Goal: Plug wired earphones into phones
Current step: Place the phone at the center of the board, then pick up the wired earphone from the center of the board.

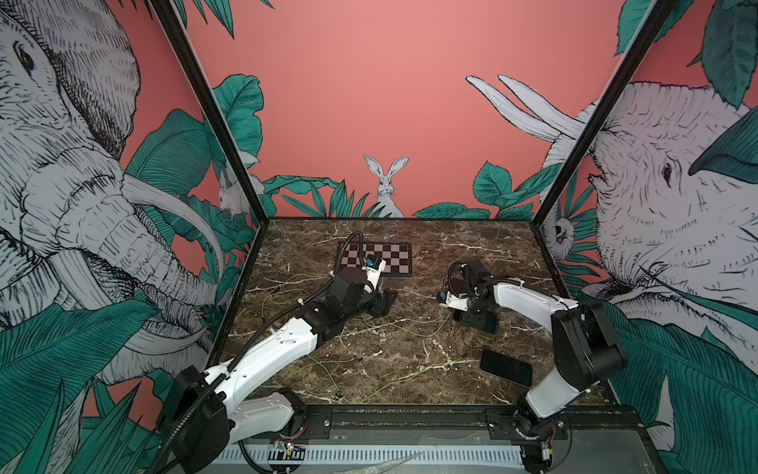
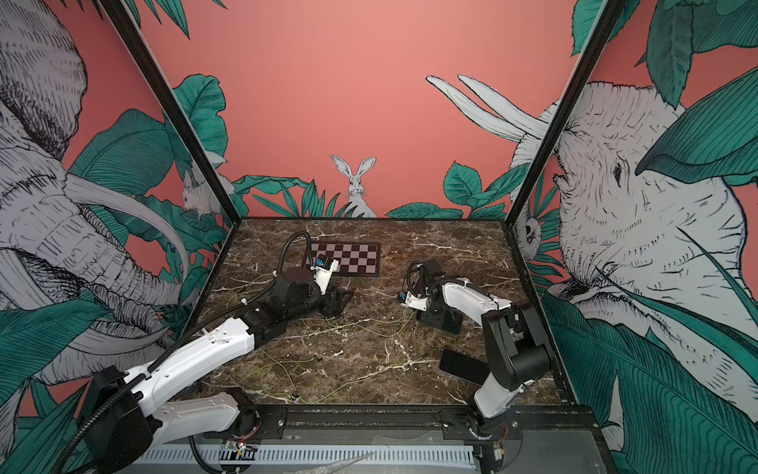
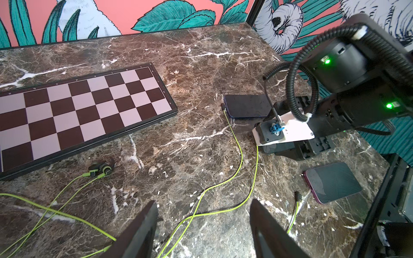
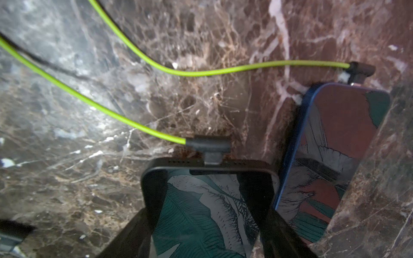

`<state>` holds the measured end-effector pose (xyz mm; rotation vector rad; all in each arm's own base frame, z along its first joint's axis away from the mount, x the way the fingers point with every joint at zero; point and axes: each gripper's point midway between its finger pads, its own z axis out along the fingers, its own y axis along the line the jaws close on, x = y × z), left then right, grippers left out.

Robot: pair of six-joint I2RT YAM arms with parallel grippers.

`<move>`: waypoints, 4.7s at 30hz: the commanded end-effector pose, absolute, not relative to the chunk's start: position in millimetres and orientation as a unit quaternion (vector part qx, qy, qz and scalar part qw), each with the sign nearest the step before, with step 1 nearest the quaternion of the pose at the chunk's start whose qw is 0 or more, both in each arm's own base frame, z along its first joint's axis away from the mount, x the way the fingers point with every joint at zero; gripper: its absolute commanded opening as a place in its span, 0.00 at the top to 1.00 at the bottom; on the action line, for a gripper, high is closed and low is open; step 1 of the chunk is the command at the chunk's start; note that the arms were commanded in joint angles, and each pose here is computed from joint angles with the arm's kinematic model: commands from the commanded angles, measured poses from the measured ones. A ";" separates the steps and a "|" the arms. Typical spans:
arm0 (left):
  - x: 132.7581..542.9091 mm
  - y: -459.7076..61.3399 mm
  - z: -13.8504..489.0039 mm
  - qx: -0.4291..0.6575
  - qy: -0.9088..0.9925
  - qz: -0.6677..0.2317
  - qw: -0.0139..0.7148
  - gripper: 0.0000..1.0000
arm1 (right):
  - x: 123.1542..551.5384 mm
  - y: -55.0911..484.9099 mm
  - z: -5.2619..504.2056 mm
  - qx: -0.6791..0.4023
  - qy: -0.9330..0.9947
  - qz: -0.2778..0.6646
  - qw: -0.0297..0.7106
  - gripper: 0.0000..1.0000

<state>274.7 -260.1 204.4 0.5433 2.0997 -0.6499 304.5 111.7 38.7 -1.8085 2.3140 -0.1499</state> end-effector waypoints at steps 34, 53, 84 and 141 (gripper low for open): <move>146.0 -337.9 132.0 0.525 0.795 -0.173 0.249 0.38 | 251.4 70.3 195.8 0.111 0.881 0.148 0.436 0.02; 103.4 -329.2 38.3 0.590 0.798 -0.061 0.106 0.49 | 209.7 76.7 132.4 0.167 0.885 0.221 0.374 0.17; 144.1 -330.5 75.6 0.565 0.789 -0.026 0.240 1.00 | 203.2 119.4 119.5 0.071 0.890 0.303 0.334 0.23; 160.6 -284.2 185.3 0.434 0.801 -0.154 0.382 1.00 | 243.9 221.3 157.9 -0.258 0.762 0.251 0.537 0.63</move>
